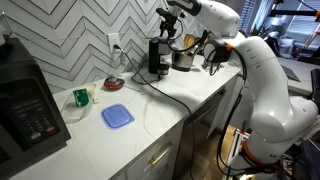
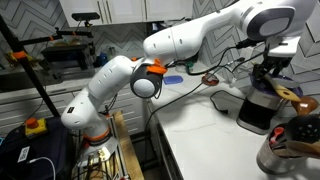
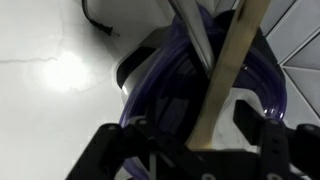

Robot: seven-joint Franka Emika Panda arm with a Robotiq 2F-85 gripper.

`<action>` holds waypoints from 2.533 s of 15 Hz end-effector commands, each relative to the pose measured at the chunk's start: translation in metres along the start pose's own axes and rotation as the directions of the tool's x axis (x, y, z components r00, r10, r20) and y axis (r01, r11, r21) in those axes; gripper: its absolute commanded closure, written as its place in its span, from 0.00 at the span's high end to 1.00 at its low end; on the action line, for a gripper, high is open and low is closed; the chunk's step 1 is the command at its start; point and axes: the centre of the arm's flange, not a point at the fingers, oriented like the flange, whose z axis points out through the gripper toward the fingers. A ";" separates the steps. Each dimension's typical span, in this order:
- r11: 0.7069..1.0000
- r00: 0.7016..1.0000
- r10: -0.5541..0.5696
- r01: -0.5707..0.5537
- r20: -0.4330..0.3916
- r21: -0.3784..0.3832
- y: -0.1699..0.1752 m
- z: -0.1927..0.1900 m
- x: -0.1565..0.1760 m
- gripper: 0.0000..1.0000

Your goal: Take the wooden spoon from atop the coffee machine and put it on the blue lid

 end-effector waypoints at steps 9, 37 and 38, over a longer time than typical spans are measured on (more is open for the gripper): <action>0.995 0.982 0.088 -0.079 0.169 -0.059 -0.055 -0.013 0.048 0.19; 0.911 0.910 -0.411 0.412 0.049 -0.021 0.092 -0.110 -0.135 0.02; 0.896 0.897 -0.437 0.441 0.063 -0.049 0.096 -0.108 -0.139 0.02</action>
